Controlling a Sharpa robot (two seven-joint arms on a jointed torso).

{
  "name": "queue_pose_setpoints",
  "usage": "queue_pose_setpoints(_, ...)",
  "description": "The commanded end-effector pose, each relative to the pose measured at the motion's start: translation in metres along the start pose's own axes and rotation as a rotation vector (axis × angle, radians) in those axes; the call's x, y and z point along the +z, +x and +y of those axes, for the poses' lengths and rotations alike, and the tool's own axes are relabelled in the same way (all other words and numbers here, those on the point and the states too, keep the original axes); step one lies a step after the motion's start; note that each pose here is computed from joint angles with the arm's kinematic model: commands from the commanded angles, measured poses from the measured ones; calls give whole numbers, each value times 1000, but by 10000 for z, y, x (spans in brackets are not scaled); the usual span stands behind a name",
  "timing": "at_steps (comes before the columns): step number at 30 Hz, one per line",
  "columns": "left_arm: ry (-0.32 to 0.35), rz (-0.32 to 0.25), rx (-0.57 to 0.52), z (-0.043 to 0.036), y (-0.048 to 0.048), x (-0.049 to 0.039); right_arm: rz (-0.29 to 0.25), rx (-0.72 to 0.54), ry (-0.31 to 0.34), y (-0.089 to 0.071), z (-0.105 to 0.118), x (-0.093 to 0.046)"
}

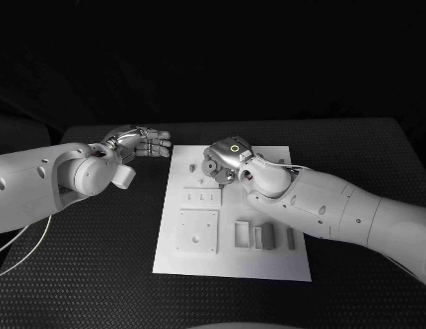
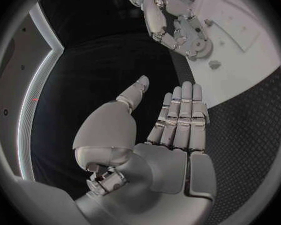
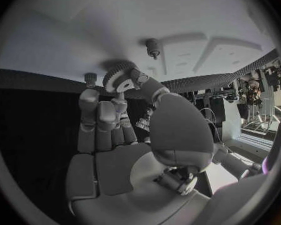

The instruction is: Assemble the parts on the task board

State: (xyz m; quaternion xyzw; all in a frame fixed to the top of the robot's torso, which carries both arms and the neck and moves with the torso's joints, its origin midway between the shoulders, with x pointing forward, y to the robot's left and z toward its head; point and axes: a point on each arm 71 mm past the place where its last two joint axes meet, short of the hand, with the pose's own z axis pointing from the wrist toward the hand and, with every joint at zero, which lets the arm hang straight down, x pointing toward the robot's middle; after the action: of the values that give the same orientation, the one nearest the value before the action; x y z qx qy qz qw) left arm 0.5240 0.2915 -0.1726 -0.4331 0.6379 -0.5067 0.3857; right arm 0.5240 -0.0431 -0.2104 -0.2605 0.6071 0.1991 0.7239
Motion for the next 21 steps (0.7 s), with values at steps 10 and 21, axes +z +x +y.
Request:
queue_pose_setpoints(10, 8, 3, 3, -15, 10, 6, 29, -2, 20, 75, -83, -45)
queue_pose_setpoints(21, 9, 2, 3, -15, 7, 8, -34, 38, 2, 18, -116, -98)
